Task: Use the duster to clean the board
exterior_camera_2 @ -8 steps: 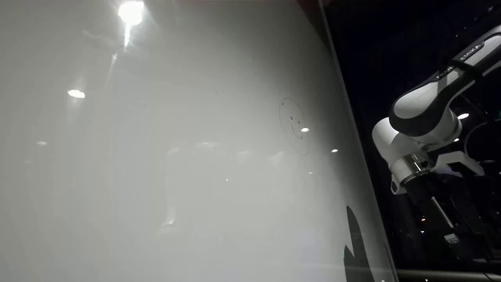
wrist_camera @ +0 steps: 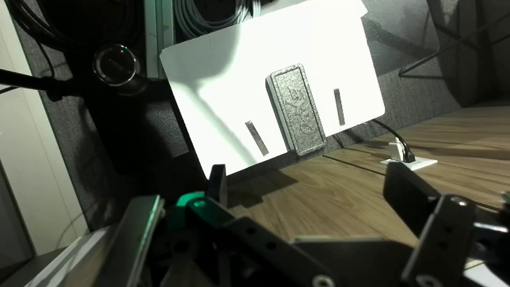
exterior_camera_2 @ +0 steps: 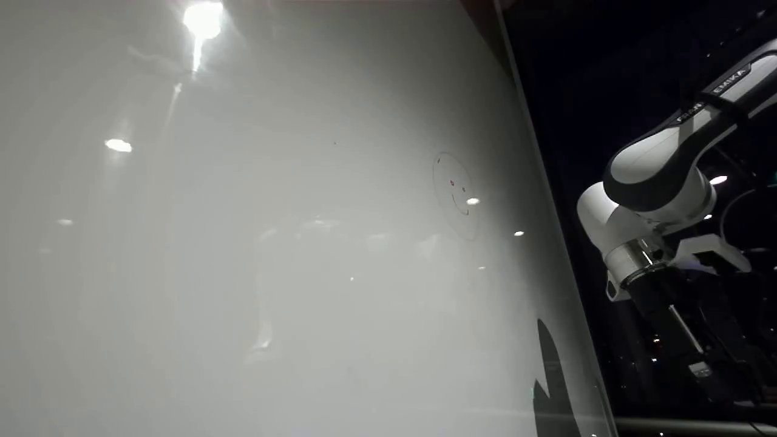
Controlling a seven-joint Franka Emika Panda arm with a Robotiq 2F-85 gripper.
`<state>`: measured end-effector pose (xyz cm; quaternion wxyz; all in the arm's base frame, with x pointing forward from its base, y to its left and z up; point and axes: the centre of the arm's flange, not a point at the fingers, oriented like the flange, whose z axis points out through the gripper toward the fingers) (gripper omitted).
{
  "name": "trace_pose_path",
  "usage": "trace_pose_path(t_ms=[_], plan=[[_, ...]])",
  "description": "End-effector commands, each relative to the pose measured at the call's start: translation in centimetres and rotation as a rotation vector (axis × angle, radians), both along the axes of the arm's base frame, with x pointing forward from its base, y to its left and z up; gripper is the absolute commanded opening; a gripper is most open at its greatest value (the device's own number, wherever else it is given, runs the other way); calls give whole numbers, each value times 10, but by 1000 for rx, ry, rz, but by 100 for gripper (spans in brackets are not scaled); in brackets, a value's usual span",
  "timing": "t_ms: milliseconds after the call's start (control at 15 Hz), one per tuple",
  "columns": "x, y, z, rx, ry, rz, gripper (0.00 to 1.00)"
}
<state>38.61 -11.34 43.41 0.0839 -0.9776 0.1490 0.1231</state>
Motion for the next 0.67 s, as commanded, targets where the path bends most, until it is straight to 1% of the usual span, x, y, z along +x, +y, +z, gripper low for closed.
trace_pose_path(t_ms=[0, 267, 400, 533, 600], plan=[[0, 0, 0, 0, 0, 0, 100], [-1, 0, -1, 0, 1, 1, 100], [-7, 4, -6, 5, -7, 13, 100], [-17, 11, -13, 1, -37, 28, 100], [-24, 14, -17, -3, -69, 37, 100]])
